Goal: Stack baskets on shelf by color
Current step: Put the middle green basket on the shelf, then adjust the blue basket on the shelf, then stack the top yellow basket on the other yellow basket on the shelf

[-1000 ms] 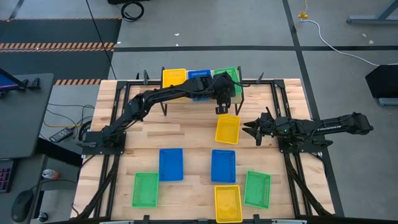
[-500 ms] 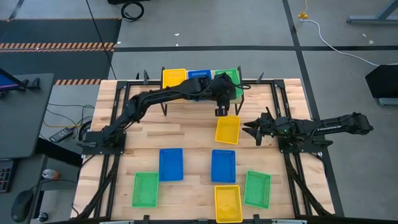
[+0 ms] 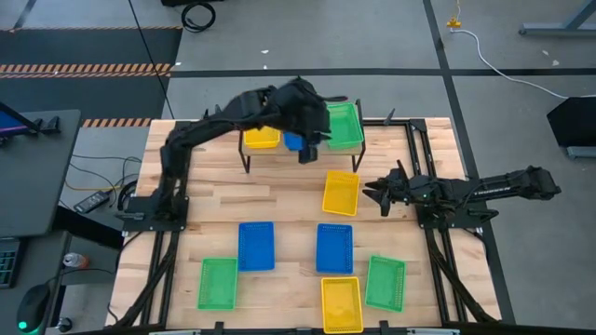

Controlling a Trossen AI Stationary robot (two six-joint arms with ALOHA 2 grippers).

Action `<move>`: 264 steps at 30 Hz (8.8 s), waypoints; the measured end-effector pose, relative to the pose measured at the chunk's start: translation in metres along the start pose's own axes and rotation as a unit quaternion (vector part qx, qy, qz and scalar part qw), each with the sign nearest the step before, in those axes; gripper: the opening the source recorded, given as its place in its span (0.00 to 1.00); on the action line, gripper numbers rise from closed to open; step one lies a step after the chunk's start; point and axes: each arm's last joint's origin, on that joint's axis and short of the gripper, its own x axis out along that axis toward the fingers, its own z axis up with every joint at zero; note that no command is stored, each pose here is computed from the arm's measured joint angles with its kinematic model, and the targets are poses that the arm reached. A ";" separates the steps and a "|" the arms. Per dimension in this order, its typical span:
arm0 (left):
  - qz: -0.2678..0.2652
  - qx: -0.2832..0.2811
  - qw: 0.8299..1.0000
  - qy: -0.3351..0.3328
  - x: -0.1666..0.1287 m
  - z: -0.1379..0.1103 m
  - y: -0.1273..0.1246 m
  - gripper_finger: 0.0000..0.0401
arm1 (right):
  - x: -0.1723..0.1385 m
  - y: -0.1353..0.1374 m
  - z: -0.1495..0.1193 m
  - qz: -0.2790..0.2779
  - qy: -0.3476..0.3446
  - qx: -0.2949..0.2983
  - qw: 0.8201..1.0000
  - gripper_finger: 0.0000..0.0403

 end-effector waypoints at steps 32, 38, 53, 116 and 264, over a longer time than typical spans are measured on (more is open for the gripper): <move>0.131 -0.071 0.961 -0.232 -0.101 -0.163 -0.039 0.07 | 0.002 0.018 0.035 -0.011 -0.165 -0.076 0.983 0.41; 0.172 -0.066 0.945 -0.271 -0.115 -0.181 -0.035 0.08 | 0.007 0.039 0.075 -0.045 -0.136 -0.151 0.978 0.41; 0.179 -0.090 0.949 -0.244 -0.139 -0.223 -0.024 0.08 | 0.053 0.078 0.188 -0.165 0.106 -0.311 0.930 0.41; 0.138 -0.066 0.954 -0.260 -0.154 -0.220 -0.047 0.06 | 0.115 0.057 0.214 -0.205 0.224 -0.095 0.948 0.41; 0.148 -0.068 0.952 -0.261 -0.164 -0.222 -0.051 0.08 | 0.196 0.135 0.231 -0.181 0.201 -0.189 0.944 0.41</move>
